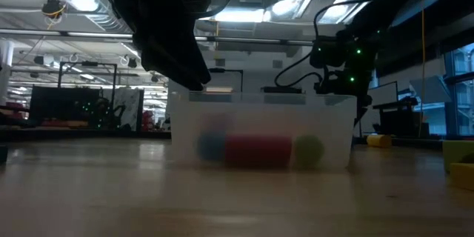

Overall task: Sort blocks by size
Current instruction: Put the blue square block into the yellow bin, then put the green cylindrical block into the transparent bin

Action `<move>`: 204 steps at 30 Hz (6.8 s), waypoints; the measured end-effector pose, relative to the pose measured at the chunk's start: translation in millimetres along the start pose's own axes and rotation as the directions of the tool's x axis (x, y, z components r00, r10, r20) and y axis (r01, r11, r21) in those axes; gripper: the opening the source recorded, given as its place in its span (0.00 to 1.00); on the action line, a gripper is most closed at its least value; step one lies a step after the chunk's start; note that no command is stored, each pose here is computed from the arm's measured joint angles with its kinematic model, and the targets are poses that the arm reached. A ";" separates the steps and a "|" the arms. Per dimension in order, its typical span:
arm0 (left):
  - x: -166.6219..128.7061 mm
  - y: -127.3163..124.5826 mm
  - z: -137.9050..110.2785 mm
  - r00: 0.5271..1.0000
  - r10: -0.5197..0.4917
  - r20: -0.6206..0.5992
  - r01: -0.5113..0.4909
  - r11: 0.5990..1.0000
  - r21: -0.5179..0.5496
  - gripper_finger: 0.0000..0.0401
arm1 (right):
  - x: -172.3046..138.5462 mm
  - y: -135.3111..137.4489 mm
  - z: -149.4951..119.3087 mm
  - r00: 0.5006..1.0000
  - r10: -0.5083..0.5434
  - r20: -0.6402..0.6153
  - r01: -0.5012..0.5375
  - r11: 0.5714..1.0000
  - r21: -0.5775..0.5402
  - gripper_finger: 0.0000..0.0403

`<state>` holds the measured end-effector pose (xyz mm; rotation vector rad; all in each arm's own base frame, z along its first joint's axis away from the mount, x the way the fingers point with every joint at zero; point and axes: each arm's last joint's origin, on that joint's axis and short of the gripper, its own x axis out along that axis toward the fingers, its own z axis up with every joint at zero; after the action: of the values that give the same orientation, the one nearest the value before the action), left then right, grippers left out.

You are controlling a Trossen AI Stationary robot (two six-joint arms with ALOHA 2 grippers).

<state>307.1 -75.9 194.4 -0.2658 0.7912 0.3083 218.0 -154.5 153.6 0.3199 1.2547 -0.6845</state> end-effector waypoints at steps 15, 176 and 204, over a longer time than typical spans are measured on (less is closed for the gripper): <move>0.0 0.0 0.0 1.000 0.000 0.000 0.000 1.000 0.005 0.47 | 0.9 -2.6 1.8 0.997 -0.072 0.022 0.072 0.997 0.011 0.46; -92.8 -94.8 -150.8 0.558 -0.309 -0.770 -0.590 0.505 -0.630 0.47 | -70.6 78.0 87.3 0.906 0.294 0.305 -0.215 0.939 -0.267 0.52; -99.9 -93.9 -159.7 0.555 -0.262 -0.790 0.430 0.903 0.003 0.47 | -70.6 78.0 87.3 0.906 0.294 0.305 -0.229 0.945 -0.232 0.52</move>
<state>171.2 -234.8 170.7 -0.3688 1.6037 -0.3156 323.2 -124.3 235.5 0.1970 0.9181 -0.3616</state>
